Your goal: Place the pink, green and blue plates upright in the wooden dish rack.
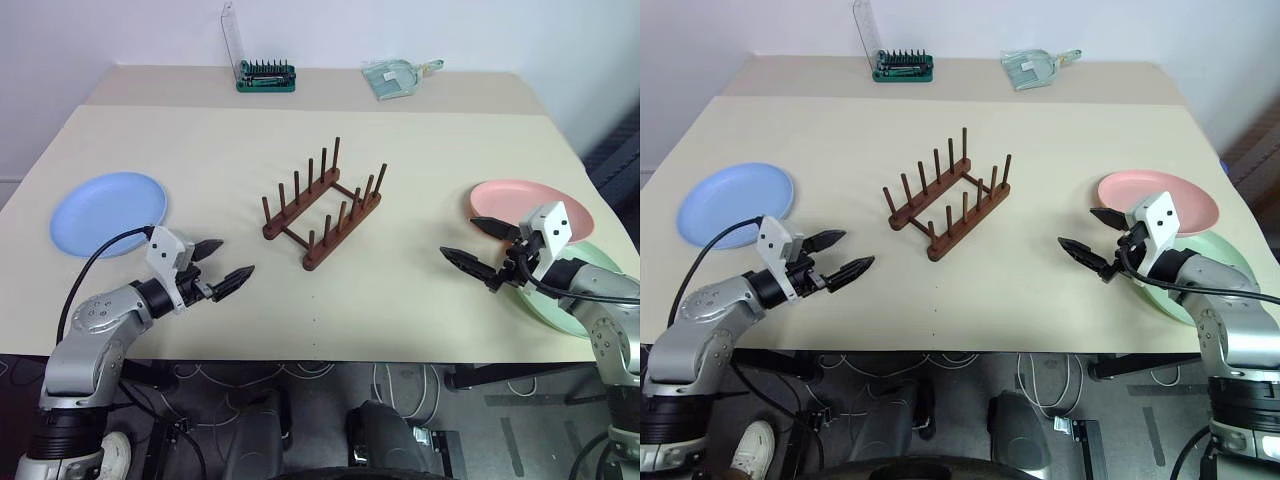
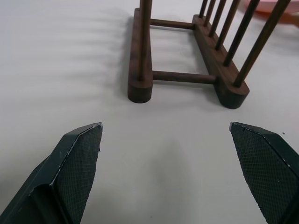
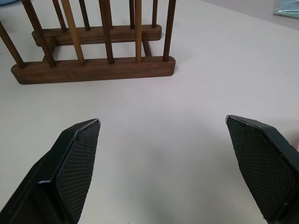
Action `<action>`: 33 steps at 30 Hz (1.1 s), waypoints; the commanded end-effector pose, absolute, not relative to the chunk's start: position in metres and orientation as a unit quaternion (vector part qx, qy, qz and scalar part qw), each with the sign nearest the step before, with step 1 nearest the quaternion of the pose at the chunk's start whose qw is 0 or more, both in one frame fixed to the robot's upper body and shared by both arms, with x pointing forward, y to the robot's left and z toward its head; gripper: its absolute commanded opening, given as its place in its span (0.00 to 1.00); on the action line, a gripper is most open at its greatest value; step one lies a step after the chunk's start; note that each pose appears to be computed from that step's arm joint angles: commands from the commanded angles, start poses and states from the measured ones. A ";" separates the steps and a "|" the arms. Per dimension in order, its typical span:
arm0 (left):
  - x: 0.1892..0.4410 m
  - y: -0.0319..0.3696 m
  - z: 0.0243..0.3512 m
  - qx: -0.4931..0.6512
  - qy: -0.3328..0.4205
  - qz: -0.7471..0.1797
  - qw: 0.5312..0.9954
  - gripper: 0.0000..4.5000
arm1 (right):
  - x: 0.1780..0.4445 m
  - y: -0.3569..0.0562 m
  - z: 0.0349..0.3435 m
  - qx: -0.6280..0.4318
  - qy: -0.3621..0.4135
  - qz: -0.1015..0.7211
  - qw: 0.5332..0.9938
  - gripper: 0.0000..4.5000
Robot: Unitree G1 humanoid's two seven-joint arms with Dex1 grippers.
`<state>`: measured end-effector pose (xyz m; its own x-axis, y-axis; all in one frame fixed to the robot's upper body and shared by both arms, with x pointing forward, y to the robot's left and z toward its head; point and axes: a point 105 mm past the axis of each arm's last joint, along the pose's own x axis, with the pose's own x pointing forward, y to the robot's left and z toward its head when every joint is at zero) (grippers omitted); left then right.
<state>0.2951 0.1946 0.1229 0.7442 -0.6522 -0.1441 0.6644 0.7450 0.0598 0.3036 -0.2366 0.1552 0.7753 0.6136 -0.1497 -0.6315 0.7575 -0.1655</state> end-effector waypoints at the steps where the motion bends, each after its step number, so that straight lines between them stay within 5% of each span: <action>1: 0.291 0.199 0.133 0.071 0.046 -0.358 0.930 1.00 | 0.298 -0.239 0.168 -0.115 0.023 0.334 0.935 0.98; 15: 0.283 0.178 0.124 0.066 0.076 -0.421 0.901 1.00 | 0.283 -0.224 0.154 -0.102 0.034 0.337 0.935 0.98; 33: 0.320 0.085 0.056 0.097 0.101 -0.395 0.908 1.00 | 0.267 -0.192 0.161 -0.091 0.016 0.348 0.933 0.98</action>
<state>0.3206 0.0879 0.0783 0.6698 -0.7179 -0.1898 0.7411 0.6620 0.1116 0.2707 -0.1969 0.1493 0.7625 0.6339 -0.1298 -0.6469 0.7502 -0.1369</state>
